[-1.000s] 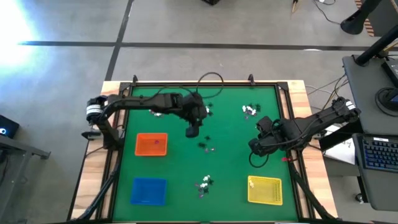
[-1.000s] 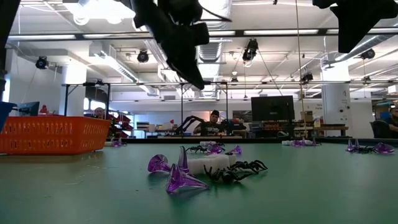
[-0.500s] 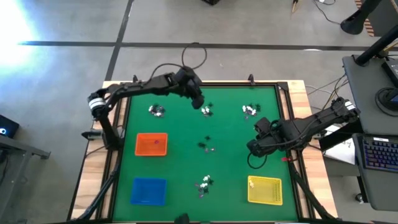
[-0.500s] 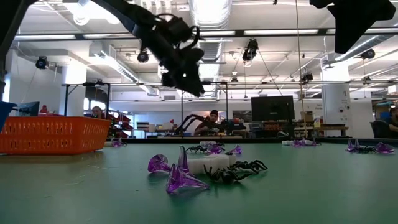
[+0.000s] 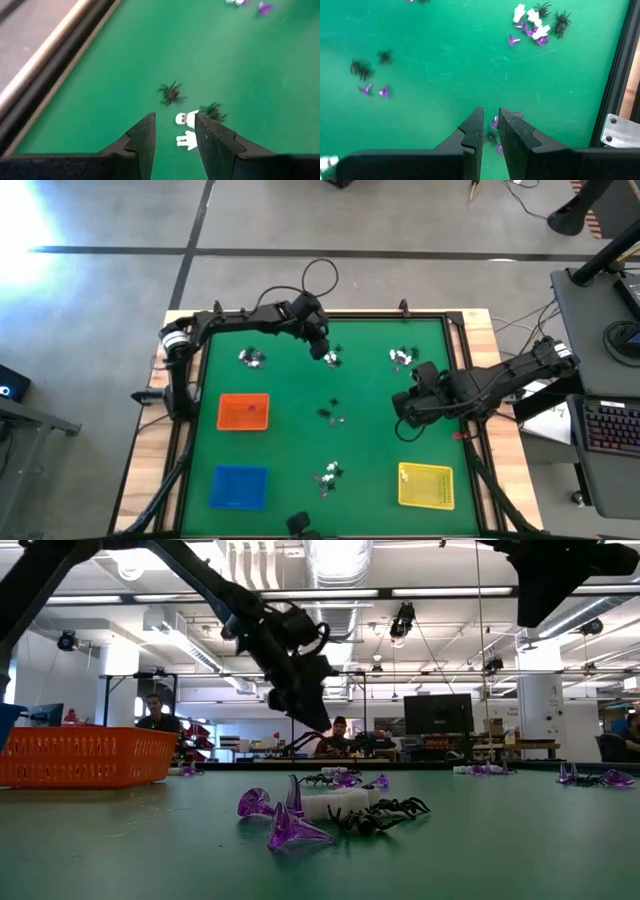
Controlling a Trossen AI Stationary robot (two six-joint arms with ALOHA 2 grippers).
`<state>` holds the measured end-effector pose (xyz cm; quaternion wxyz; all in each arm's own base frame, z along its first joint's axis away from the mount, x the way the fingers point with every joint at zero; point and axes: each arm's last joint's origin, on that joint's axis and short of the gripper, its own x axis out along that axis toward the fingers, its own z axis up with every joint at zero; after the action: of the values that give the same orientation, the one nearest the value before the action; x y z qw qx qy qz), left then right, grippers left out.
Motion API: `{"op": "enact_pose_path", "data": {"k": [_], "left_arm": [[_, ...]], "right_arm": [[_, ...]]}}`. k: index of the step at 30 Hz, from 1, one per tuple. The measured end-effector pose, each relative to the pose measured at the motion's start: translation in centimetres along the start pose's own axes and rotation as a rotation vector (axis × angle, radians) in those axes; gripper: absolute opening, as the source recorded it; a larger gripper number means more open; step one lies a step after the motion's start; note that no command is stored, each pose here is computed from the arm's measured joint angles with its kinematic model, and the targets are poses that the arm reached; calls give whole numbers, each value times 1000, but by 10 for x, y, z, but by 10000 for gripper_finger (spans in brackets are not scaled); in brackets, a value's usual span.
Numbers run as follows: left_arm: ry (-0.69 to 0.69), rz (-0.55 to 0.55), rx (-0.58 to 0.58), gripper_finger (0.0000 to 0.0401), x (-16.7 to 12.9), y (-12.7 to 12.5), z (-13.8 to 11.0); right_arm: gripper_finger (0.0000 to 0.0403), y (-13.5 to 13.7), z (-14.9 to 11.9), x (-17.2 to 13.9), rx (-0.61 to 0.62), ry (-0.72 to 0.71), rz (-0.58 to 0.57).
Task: Sort Halloween decoration
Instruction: Put the white skeleton toy into the yellow bin
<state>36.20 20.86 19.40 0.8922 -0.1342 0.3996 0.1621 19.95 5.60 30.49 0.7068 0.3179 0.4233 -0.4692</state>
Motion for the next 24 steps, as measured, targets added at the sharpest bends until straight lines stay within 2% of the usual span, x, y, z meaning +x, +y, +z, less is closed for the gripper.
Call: {"op": "enact_pose_path", "data": {"k": [4, 13, 17, 24], "left_arm": [[1, -4, -14, 118, 8, 5, 4], [84, -31, -37, 118, 29, 9, 38], [150, -63, -31, 118, 37, 10, 42], [162, -90, -24, 118, 40, 10, 40]], "right_arm": [[52, 0, 1, 1, 50, -2, -3], [52, 0, 1, 1, 69, -1, 0], [52, 0, 1, 1, 46, 0, 0], [52, 0, 1, 1, 25, 7, -3]]}}
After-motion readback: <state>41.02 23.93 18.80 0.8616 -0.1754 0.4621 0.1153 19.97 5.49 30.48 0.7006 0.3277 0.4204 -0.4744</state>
